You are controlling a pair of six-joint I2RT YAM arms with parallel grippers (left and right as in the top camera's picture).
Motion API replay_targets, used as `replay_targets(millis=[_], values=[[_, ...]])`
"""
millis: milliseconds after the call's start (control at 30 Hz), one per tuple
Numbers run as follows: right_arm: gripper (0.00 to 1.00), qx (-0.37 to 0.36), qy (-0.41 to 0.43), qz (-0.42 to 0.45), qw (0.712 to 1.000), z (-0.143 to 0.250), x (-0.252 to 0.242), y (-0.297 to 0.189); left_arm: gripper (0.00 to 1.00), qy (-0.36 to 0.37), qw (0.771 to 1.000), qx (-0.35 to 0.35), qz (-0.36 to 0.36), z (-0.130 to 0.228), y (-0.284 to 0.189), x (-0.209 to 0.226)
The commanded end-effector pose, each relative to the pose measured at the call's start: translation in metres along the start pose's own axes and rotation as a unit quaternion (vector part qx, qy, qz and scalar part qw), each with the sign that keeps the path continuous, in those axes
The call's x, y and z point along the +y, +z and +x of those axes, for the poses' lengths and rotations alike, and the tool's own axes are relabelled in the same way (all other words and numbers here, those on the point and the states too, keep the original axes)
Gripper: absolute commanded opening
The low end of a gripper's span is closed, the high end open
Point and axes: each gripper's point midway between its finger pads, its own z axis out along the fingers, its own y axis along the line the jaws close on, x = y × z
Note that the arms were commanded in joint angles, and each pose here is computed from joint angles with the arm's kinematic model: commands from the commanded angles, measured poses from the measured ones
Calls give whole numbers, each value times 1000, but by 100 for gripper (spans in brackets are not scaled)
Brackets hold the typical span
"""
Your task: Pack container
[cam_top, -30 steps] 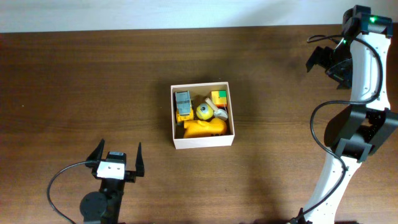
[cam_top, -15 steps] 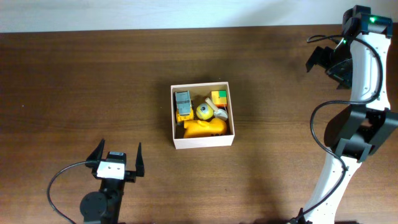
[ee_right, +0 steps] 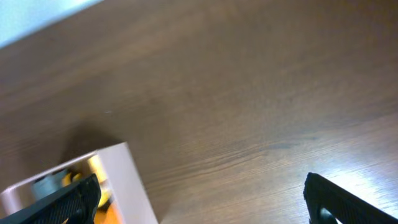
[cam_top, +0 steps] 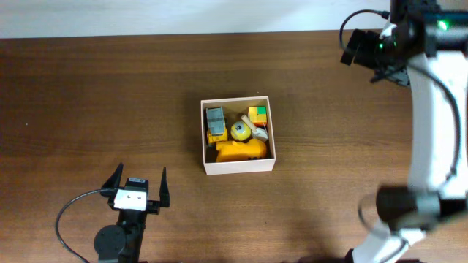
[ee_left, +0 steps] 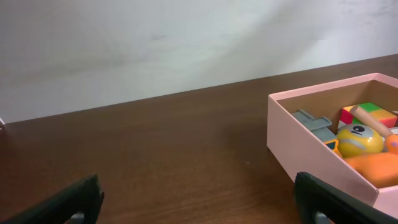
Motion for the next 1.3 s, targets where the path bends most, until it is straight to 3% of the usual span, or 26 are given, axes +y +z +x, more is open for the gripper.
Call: replay_targets(millis=[0,133,267,433,533,833,1267], values=[[98,-62,-54,36,996,13,-3,-47,99,8,1000,1,-5,2,0,2],[99,-118,-80,51,988,27,-4,-77,99,8,1000,1,-5,2,0,2],[99,-204,-71,5,976,26,5,-99,99,8,1000,0,-6,2,0,2],[99,-305,-54,-46,950,34,2,-112,99,8,1000,1,-5,2,0,2],[99,-354,-102,-83,926,54,4,-112,99,8,1000,1,-5,2,0,2],[99,-452,-108,-119,877,130,-29,-72,99,8,1000,1,-5,2,0,2],[99,-494,-105,-128,854,191,-56,-12,99,8,1000,1,-5,2,0,2]])
